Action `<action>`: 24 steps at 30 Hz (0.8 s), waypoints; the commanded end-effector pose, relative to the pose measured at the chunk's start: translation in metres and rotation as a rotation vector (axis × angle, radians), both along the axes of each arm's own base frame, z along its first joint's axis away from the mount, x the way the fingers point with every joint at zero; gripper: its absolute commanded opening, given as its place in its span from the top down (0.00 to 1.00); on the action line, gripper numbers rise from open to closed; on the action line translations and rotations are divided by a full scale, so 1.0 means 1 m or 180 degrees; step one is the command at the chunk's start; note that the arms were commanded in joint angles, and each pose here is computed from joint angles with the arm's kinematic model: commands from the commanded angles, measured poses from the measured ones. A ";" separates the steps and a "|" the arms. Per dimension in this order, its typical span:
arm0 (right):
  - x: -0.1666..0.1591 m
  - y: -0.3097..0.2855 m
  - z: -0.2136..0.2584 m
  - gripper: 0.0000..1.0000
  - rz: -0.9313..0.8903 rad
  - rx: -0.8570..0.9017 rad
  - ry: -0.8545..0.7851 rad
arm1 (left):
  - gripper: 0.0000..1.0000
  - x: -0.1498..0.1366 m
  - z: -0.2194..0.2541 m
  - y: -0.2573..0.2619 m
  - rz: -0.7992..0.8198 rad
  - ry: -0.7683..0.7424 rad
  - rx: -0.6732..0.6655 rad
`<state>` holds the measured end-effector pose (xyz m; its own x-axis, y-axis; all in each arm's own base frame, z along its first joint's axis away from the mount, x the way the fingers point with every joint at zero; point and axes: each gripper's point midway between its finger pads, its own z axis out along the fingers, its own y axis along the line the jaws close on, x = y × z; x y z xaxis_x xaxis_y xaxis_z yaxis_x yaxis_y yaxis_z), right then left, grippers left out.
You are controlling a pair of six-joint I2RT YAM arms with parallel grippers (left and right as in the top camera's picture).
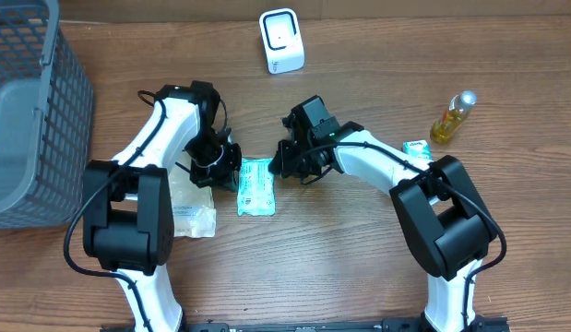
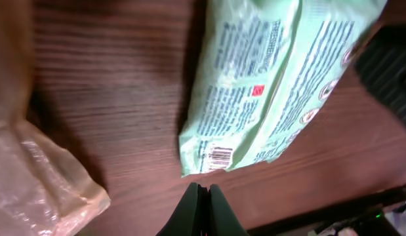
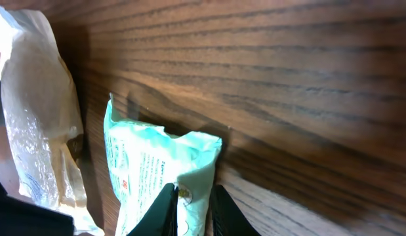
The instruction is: Scan the item barcode
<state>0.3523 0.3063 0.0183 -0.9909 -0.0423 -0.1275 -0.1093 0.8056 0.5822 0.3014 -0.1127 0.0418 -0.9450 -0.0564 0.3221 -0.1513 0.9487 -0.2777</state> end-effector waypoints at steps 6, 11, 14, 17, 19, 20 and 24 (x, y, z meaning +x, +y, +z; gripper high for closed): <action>0.011 0.006 0.027 0.85 0.0005 0.0120 -0.0202 | 0.96 -0.041 -0.026 -0.017 -0.0303 0.0271 -0.0123; 0.011 0.008 0.027 0.89 0.0047 0.0128 -0.0242 | 0.96 -0.040 -0.038 -0.019 -0.0256 0.0197 -0.0134; 0.010 0.012 0.028 0.89 0.0126 0.0136 -0.0312 | 0.96 -0.039 -0.039 -0.019 -0.0225 0.0186 -0.0126; 0.012 0.016 0.032 0.89 0.0219 0.0187 -0.0424 | 0.96 -0.038 -0.039 -0.019 -0.0228 0.0172 -0.0130; 0.014 0.017 0.033 0.89 0.0218 0.0198 -0.0446 | 0.96 -0.038 -0.040 -0.019 -0.0229 0.0162 -0.0129; 0.014 0.017 0.033 0.89 0.0218 0.0203 -0.0455 | 0.96 -0.037 -0.040 -0.020 -0.0228 0.0160 -0.0131; 0.016 0.018 0.034 0.89 0.0217 0.0219 -0.0481 | 0.96 -0.037 -0.040 -0.020 -0.0229 0.0152 -0.0132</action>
